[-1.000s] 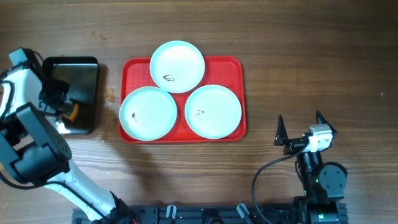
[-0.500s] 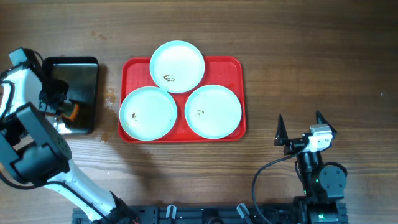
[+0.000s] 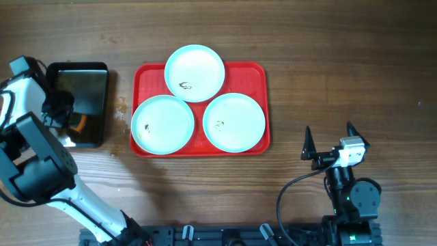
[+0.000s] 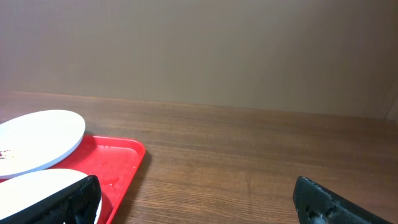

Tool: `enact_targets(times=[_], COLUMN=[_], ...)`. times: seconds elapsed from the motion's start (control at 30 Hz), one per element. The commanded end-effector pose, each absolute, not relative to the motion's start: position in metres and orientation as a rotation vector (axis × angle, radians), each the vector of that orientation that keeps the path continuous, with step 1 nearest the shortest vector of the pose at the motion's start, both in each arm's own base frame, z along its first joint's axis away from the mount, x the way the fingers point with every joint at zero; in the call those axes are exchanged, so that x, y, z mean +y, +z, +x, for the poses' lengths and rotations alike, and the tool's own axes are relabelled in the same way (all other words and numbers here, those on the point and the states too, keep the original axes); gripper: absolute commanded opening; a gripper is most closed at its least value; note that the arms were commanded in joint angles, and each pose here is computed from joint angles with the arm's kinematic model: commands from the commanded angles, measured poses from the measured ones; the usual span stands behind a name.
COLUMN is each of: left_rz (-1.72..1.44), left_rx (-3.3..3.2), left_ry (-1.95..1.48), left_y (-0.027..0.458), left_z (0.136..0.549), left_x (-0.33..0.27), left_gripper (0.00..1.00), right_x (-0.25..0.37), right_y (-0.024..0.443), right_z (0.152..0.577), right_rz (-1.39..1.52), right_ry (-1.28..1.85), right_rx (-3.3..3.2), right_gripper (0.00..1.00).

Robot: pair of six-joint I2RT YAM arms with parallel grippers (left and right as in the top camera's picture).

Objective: Clean dirty plates on tray and stack at the side

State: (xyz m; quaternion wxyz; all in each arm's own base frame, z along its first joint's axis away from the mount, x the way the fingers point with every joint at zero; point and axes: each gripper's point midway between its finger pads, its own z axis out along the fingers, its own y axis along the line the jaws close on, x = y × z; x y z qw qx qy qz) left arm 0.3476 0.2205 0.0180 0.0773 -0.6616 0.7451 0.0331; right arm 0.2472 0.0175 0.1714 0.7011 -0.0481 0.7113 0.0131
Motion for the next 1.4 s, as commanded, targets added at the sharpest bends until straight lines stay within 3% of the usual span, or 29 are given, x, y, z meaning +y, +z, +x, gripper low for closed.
enact_targets(times=[0.0,0.1,0.13,0.43,0.77,1.13,1.37], left_rz=[-2.045,-2.049,-2.049,-2.019,-1.073,-0.248,-0.096], left_rx=[2.221,2.217,2.217,2.249,2.699,2.9,2.906], left_ry=[0.115,0.115,0.115,0.117,0.148,0.202,0.223], left_y=[0.006,0.006,0.006,0.003,0.009,0.009,0.01], left_z=[0.337,0.336,0.336,0.337,0.396,0.42,0.422], left_x=[0.225,0.226,0.226,0.226,0.186,0.131,0.134], left_gripper=[0.49,0.09,0.07,0.04,0.04,0.04,0.04], right_x=[0.016,0.016,0.016,0.016,0.016,0.016,0.016], right_y=[0.171,0.171,0.171,0.171,0.171,0.171,0.171], right_z=[0.247,0.247,0.247,0.247,0.247,0.247,0.247], right_rz=[-0.092,-0.092,-0.091,-0.091,-0.091,-0.091,-0.091], right_ry=[0.032,0.032,0.032,0.032,0.032,0.032,0.032], right_rx=[1.585,1.585,1.585,1.585,1.585,1.585,1.585], right_gripper=[1.0,1.0,1.0,1.0,1.0,1.0,1.0])
